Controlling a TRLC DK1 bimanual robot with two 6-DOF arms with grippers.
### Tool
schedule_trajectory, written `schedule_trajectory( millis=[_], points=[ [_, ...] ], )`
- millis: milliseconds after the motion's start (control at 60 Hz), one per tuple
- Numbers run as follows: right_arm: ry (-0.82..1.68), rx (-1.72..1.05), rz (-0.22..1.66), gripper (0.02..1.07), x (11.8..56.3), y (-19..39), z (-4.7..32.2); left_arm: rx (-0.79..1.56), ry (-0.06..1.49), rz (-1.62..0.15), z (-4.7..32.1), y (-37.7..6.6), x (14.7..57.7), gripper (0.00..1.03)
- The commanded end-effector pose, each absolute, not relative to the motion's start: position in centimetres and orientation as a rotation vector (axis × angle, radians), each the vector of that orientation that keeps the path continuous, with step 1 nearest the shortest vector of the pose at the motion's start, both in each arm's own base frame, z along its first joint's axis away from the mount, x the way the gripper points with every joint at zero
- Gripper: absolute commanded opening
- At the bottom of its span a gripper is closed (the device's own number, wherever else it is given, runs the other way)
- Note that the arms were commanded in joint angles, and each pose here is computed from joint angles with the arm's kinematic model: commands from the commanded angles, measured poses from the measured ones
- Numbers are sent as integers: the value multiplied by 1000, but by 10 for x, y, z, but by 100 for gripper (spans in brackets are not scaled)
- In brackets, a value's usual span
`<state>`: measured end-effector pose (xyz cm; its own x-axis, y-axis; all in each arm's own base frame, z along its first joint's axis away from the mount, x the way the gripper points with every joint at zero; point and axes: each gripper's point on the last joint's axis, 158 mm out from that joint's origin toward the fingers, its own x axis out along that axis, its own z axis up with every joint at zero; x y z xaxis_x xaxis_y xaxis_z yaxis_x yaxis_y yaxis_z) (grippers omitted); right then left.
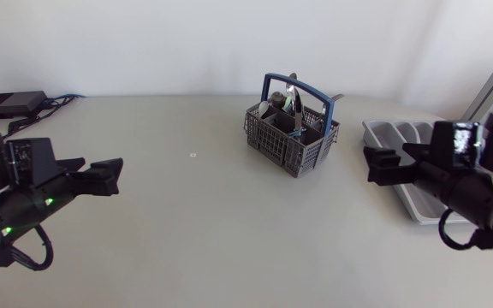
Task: Sort the cutlery from the basket into the organizer compartments.
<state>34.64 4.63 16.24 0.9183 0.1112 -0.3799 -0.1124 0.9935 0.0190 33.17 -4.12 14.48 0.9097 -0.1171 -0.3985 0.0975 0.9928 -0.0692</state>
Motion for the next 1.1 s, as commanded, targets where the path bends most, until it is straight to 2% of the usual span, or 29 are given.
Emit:
schedule_trajectory(
  millis=[0,167,283,367,433,500,567,667,783,967,1083],
  points=[
    [454,-22,119,102,362,52,157,-70,431,-124,150,-49,345,96],
    [588,-90,160,102,393,65,134,-10,572,-145,137,-57,359,96],
    [680,-105,212,102,417,78,121,70,618,-245,137,-69,372,96],
    [762,-154,236,96,434,83,110,148,712,-308,125,-76,378,96],
    [807,-150,245,95,446,86,103,148,743,-327,116,-79,384,97],
    [740,-176,254,85,464,89,103,142,753,-347,110,-84,388,96],
    [688,-194,268,70,476,92,106,140,768,-354,102,-86,391,96],
    [684,-196,273,52,488,96,101,132,731,-361,102,-87,395,96],
    [661,-195,273,47,500,99,98,119,711,-386,100,-93,397,96],
    [634,-200,281,20,510,106,95,131,703,-400,100,-98,398,94],
    [646,-201,287,13,505,108,90,131,705,-405,99,-99,398,94]
  ],
)
